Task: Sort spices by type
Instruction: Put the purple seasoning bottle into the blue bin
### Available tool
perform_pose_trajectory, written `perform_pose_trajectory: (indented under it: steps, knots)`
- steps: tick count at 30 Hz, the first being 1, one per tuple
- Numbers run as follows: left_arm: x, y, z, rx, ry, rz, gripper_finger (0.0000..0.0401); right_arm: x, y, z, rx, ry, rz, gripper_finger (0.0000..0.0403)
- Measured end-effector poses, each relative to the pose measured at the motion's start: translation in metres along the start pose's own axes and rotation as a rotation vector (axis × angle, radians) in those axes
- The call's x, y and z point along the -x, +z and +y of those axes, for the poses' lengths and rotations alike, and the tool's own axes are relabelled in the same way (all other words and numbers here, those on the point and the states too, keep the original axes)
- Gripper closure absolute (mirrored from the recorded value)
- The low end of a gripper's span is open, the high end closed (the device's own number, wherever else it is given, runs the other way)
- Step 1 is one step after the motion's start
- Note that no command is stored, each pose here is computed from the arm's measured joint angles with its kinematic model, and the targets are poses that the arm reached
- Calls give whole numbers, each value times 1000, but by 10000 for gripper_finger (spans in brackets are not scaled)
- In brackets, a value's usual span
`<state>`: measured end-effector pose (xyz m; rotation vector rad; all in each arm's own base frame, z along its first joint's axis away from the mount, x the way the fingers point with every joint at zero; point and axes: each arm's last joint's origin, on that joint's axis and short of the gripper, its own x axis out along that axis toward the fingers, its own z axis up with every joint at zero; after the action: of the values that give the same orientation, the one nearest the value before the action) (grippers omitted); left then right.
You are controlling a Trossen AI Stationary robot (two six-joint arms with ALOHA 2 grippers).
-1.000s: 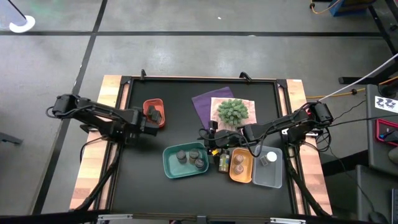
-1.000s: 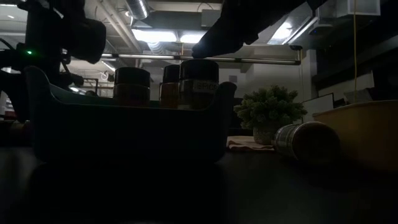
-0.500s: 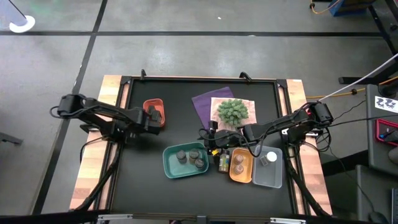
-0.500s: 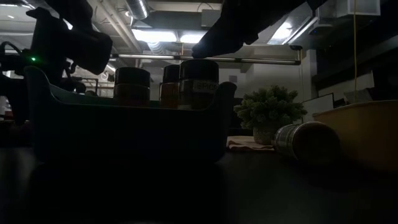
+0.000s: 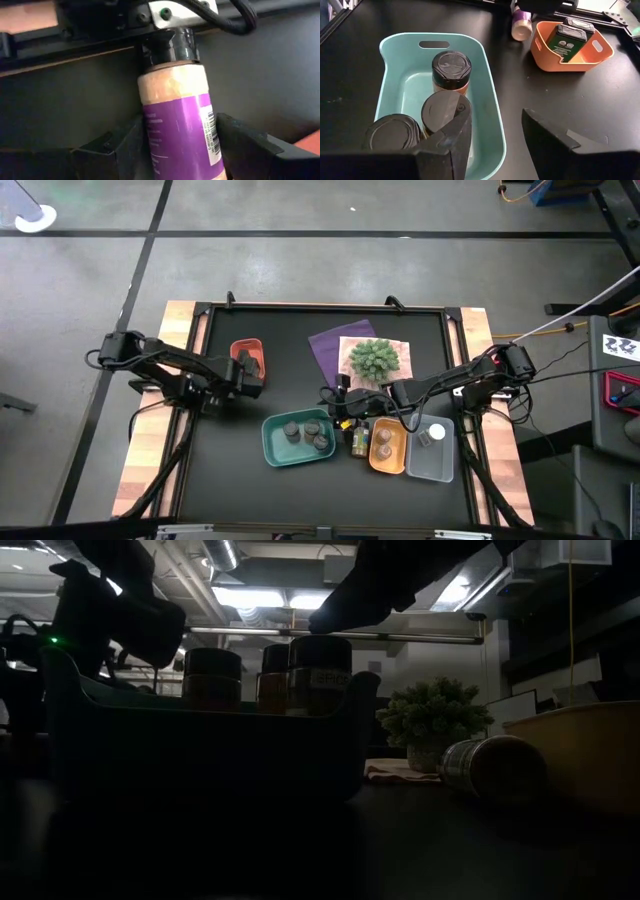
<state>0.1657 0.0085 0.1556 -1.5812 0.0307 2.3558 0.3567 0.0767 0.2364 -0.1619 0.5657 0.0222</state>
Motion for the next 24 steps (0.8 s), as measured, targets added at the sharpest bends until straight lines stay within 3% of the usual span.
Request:
perform_pose_trajectory:
  steps: [16, 24]
  knots:
    - [3, -5, 15, -505, 64, 64, 171, 0, 0, 0, -4, 0, -1, 230]
    - [4, -4, 20, -588, 57, 56, 171, 0, 0, 0, -3, 0, 0, 230]
